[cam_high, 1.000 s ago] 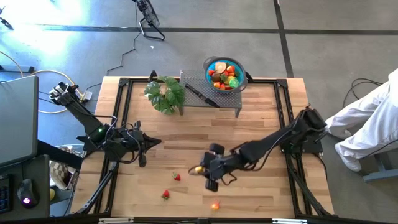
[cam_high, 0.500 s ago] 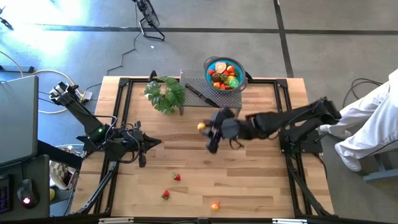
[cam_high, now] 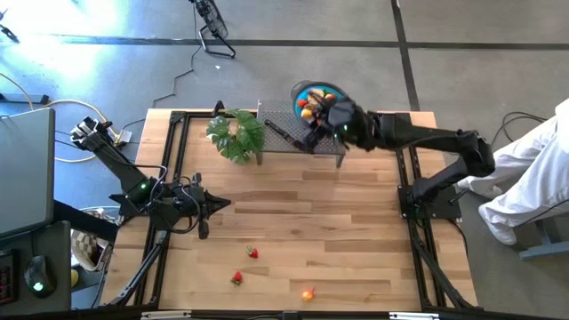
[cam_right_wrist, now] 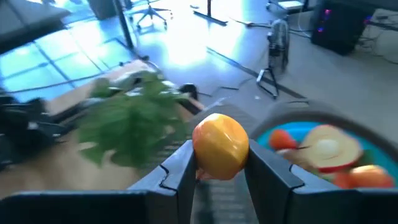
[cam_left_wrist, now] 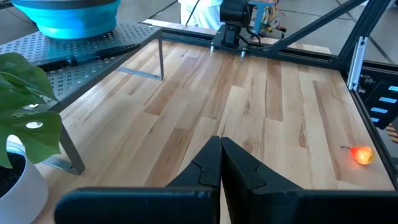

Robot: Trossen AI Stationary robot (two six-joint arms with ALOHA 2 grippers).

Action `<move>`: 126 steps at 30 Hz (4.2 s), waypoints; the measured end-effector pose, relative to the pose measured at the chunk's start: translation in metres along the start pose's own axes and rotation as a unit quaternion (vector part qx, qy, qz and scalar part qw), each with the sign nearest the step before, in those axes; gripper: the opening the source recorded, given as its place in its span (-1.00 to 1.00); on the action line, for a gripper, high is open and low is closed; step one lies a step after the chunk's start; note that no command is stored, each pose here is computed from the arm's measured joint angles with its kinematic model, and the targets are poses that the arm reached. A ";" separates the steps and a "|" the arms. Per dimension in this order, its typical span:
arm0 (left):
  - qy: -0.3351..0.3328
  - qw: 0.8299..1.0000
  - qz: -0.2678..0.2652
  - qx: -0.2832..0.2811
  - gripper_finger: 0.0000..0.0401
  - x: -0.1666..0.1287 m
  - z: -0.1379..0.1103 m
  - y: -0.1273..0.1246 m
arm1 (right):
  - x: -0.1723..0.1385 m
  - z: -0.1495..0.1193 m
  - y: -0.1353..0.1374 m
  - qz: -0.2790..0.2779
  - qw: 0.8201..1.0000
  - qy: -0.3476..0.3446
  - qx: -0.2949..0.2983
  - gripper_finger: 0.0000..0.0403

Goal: Pick & Place Fruit
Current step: Put the yellow pear in the blue bowl on the shelf

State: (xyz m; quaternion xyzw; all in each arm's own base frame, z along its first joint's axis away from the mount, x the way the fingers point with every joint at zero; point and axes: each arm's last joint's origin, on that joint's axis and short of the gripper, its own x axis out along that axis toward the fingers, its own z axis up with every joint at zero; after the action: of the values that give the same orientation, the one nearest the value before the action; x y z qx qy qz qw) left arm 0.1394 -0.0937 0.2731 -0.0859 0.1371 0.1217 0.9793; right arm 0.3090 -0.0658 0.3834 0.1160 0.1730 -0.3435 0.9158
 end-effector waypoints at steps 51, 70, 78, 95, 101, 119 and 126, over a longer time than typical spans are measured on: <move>-0.002 1.000 0.008 0.000 -1.00 0.000 0.000 0.001 | 0.069 -0.017 -0.110 -0.024 0.982 0.189 -0.021 -0.28; 0.007 1.000 0.012 0.015 -1.00 0.000 -0.003 0.002 | 0.010 0.008 -0.082 0.056 0.992 0.110 -0.005 0.11; 0.025 1.000 -0.018 0.001 -1.00 0.000 -0.004 0.000 | -0.033 0.011 -0.039 0.203 0.974 0.095 0.009 -0.08; 0.075 0.991 -0.094 -0.052 -1.00 -0.001 -0.006 -0.005 | -0.097 -0.024 0.062 0.312 0.944 0.104 0.005 -0.58; 0.082 0.990 -0.100 -0.054 -1.00 -0.001 -0.006 -0.005 | -0.127 -0.049 0.084 0.281 0.950 0.137 0.020 -0.76; 0.090 0.991 -0.094 -0.041 -1.00 -0.001 -0.009 -0.004 | -0.152 -0.108 0.143 0.365 0.892 0.267 -0.011 -0.94; 0.090 0.991 -0.094 -0.043 -1.00 -0.001 -0.009 -0.004 | -0.148 -0.110 0.144 0.379 0.879 0.290 -0.014 -0.95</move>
State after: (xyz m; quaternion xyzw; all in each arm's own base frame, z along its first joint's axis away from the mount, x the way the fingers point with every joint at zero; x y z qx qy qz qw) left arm 0.1376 -0.0993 0.2656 -0.1510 0.2108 0.0270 0.9654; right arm 0.2756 0.1642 0.3545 0.2545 0.3786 0.0811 0.8862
